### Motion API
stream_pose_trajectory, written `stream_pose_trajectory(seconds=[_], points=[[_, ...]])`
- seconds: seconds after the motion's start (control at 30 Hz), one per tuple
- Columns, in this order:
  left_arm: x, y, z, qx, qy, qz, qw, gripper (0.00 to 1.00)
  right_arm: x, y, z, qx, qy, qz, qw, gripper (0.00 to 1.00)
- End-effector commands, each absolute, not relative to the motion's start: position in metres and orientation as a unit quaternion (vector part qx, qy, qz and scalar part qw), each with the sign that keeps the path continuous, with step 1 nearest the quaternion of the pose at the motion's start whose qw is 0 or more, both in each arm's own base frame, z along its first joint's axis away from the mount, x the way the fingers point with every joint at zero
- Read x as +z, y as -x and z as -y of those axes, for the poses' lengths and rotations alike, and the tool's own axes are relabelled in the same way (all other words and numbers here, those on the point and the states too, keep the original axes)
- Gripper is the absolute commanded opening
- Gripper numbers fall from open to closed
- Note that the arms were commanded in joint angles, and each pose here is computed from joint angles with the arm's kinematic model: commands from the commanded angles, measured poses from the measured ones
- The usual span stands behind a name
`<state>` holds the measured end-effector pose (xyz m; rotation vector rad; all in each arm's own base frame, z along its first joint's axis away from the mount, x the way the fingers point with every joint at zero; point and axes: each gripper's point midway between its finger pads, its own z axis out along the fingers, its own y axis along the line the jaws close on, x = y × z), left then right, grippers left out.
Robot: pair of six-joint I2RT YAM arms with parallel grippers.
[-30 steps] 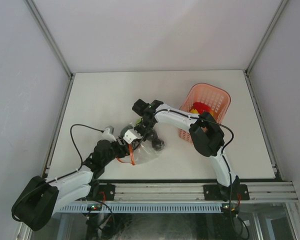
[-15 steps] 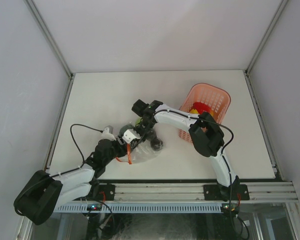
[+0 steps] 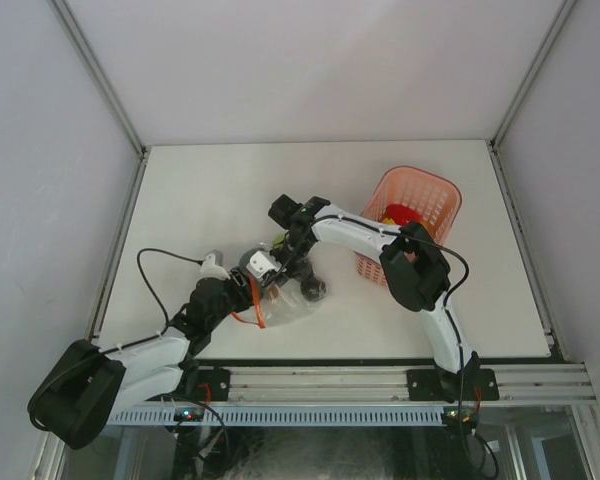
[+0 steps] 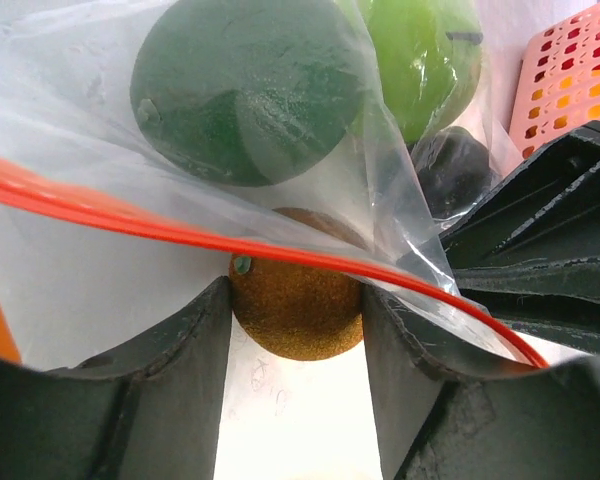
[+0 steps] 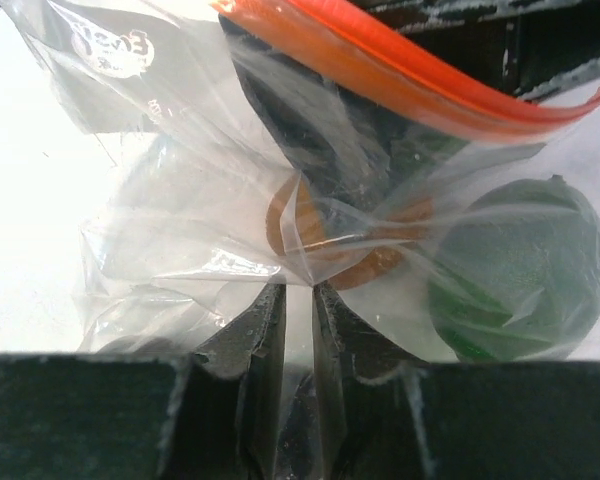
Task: Open the zip-top bag and remove the fake food
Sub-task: Pick up the fake fruit from the zipper food storage bag.
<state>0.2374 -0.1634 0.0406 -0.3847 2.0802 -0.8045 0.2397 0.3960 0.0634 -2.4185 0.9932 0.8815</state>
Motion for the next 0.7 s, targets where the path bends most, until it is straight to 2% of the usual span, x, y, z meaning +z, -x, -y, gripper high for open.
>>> stream_pose_trajectory(seconds=[0.0,0.17,0.23,0.37,0.67], points=[[0.051,-0.247,0.164,-0.323,0.159,-0.820,0.445,0.51,0.092,-0.242,-0.403,0.327,0.850,-0.349,0.220,0.16],[0.046,-0.245,0.163,-0.319,0.157,-0.825,0.441,0.46,0.087,-0.241,-0.405,0.326,0.849,-0.355,0.216,0.16],[0.043,-0.243,0.162,-0.316,0.157,-0.826,0.438,0.46,0.084,-0.241,-0.406,0.321,0.849,-0.359,0.216,0.20],[0.040,-0.241,0.162,-0.315,0.156,-0.830,0.433,0.51,0.075,-0.244,-0.411,0.307,0.851,-0.367,0.216,0.27],[0.041,-0.242,0.171,-0.329,0.138,-0.831,0.426,0.67,0.057,-0.242,-0.418,0.304,0.855,-0.371,0.198,0.26]])
